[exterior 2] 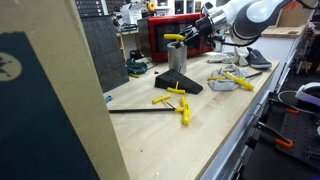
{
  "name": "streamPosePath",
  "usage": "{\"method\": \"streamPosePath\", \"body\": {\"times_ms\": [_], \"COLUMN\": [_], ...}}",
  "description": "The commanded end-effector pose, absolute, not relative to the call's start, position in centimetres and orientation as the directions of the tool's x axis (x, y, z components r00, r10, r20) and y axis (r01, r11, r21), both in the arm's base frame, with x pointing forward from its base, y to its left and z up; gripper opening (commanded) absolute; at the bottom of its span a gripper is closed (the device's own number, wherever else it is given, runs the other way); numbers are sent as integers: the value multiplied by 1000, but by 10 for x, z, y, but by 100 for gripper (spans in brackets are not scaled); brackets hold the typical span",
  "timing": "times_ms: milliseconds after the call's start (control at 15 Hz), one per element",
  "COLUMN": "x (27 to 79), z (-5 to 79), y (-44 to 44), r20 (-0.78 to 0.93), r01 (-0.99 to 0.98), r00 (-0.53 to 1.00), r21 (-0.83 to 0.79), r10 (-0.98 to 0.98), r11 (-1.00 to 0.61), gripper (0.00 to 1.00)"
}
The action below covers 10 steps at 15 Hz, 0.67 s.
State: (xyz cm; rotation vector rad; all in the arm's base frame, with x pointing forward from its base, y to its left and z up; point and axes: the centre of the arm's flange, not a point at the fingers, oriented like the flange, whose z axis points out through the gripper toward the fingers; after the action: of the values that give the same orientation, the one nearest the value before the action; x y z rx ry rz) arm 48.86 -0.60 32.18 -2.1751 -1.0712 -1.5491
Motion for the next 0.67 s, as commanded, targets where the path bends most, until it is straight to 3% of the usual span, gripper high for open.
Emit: {"method": "streamPosePath", "body": {"times_ms": [0, 600], "x": [465, 469], "z": [312, 352], "y": [51, 69], "r20": [862, 839], "r01": [678, 622], "r00": [123, 36], "r21": [289, 407], "r10": [492, 543], "r11": [-676, -669], "gripper": [100, 100]}}
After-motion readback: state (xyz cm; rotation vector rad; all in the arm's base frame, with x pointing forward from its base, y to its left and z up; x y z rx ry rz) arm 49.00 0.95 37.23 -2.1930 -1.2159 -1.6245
